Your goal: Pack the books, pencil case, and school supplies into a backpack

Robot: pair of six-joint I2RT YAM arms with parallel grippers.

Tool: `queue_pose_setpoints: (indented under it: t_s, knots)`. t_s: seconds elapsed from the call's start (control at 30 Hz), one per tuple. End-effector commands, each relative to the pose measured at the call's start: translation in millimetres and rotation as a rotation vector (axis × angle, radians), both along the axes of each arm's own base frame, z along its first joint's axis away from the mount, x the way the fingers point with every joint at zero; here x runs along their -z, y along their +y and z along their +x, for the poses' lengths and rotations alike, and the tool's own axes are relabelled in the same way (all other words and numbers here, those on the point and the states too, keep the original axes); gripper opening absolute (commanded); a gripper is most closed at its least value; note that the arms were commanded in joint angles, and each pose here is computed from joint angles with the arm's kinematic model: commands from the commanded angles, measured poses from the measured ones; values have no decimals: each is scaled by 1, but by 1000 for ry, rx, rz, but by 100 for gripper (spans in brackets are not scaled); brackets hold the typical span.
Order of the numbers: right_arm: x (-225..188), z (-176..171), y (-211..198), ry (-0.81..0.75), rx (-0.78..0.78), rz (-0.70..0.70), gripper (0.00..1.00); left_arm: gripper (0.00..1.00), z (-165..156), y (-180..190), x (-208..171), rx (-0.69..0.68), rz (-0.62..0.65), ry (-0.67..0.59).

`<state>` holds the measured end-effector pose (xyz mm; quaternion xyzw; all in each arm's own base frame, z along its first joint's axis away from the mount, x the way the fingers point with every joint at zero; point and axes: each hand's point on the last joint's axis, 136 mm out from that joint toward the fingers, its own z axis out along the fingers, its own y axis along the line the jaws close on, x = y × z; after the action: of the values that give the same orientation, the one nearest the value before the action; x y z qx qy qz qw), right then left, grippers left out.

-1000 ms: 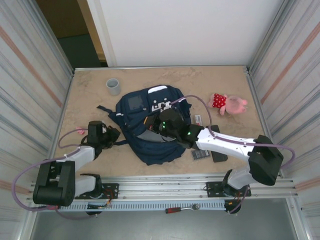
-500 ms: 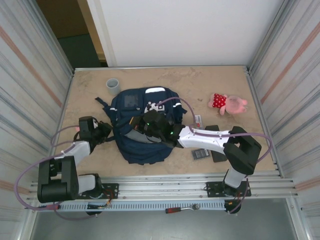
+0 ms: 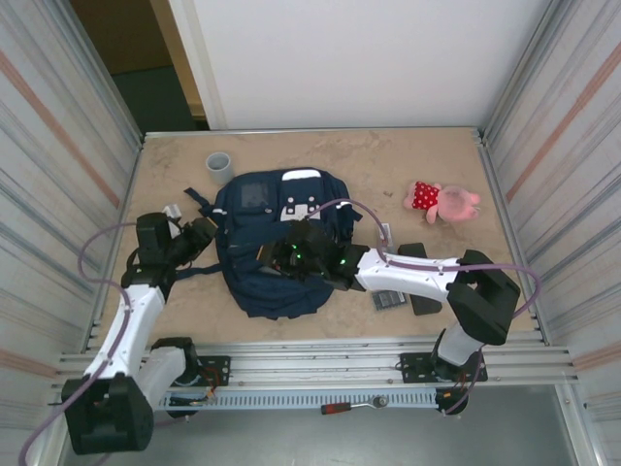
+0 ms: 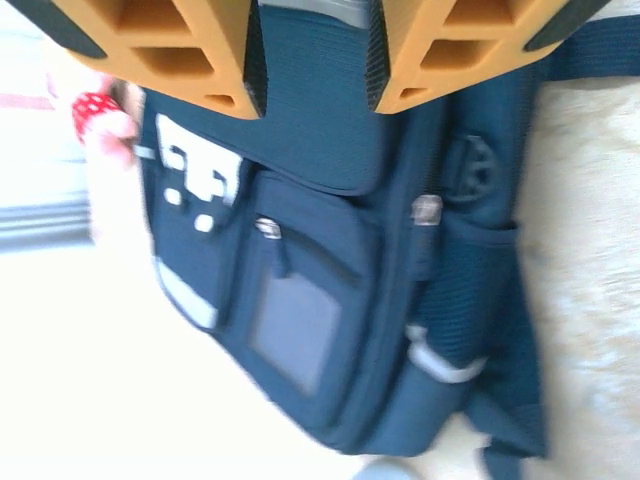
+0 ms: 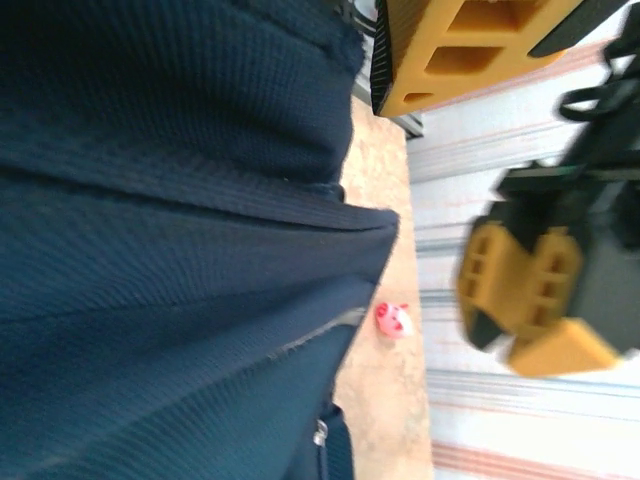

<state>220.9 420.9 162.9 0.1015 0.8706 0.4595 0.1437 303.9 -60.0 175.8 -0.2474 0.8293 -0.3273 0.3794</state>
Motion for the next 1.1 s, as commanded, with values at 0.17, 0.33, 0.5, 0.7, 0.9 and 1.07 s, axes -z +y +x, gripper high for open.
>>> queue_pose_setpoints:
  t_s: [0.17, 0.33, 0.5, 0.7, 0.9, 1.07]
  knots:
    - [2, -10, -8, 45, -53, -17, 32, 25, -25, -68, 55, 159, 31, 124]
    - [-10, -19, -30, 22, -101, -62, 37, 17, -30, -65, 114, 140, 59, 285]
    - [-44, -22, -74, -94, -181, -196, 41, 18, -36, -61, 123, 143, 84, 318]
    - [-45, 16, -120, -113, -127, -253, 43, 23, -38, -55, 110, 131, 109, 278]
    - [0, 50, -126, -100, -115, -292, 43, 38, -33, -58, 73, 141, 86, 170]
    - [62, 52, -134, 17, -142, -389, 44, 44, -33, -56, 47, 147, 112, 90]
